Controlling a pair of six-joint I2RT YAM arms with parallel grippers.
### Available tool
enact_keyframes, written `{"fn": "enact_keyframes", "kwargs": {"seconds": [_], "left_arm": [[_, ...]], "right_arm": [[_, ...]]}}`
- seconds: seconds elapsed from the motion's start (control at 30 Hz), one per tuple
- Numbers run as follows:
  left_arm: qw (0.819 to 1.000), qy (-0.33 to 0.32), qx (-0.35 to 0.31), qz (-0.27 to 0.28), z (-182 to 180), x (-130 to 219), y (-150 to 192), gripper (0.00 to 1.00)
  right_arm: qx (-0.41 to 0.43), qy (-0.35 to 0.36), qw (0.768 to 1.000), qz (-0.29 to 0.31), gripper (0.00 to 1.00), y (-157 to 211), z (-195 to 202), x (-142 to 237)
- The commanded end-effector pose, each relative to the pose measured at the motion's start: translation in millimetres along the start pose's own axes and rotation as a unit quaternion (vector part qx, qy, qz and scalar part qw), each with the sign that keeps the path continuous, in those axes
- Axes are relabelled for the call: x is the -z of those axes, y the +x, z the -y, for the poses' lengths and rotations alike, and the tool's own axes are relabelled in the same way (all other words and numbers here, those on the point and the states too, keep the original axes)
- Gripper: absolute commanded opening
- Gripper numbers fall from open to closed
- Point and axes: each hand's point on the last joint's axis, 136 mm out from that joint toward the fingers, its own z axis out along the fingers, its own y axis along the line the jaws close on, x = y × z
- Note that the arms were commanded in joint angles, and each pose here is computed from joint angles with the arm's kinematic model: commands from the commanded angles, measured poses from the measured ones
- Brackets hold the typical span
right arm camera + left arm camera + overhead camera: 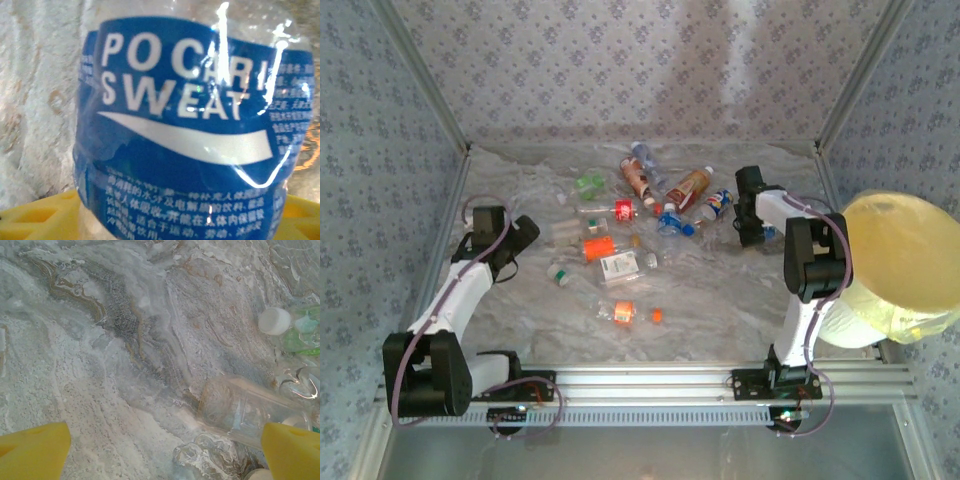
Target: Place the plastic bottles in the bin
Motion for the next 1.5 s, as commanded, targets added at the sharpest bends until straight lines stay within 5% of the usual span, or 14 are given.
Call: {"fn": "enact_keyframes", "kwargs": {"seconds": [0.0,0.3,0.53,0.8,0.97,1.17,1.3,1.47], "left_arm": [[1.0,-0.007,0.008,-0.005,-3,0,0,0.98],[1.0,0.011,0.012,-0.004,3,3,-3,0.98],[0.997,0.071,0.011,0.002,26,7,-8,0.98],[0.991,0.135,0.005,-0.006,54,14,-6,0.98],[0.988,0.156,-0.005,0.003,66,22,-8,0.98],[0.985,0.172,-0.003,0.011,76,27,-12,0.98],[0.985,0.17,0.0,0.015,78,29,-14,0.98],[0.986,0.168,0.005,0.018,78,30,-17,0.98]], "right_arm": [[0.02,-0.039,0.998,0.034,0.65,-9,-14,9],[0.168,-0.135,0.967,0.138,0.53,-9,-51,90],[0.369,-0.291,0.861,0.195,0.45,16,-82,204],[0.478,-0.268,0.79,0.276,0.45,-29,-46,327],[0.494,-0.151,0.794,0.32,0.45,-91,26,370],[0.436,-0.045,0.839,0.323,0.48,-159,97,383],[0.374,0.051,0.869,0.319,0.48,-197,137,363],[0.296,0.039,0.918,0.262,0.5,-205,159,307]]}}
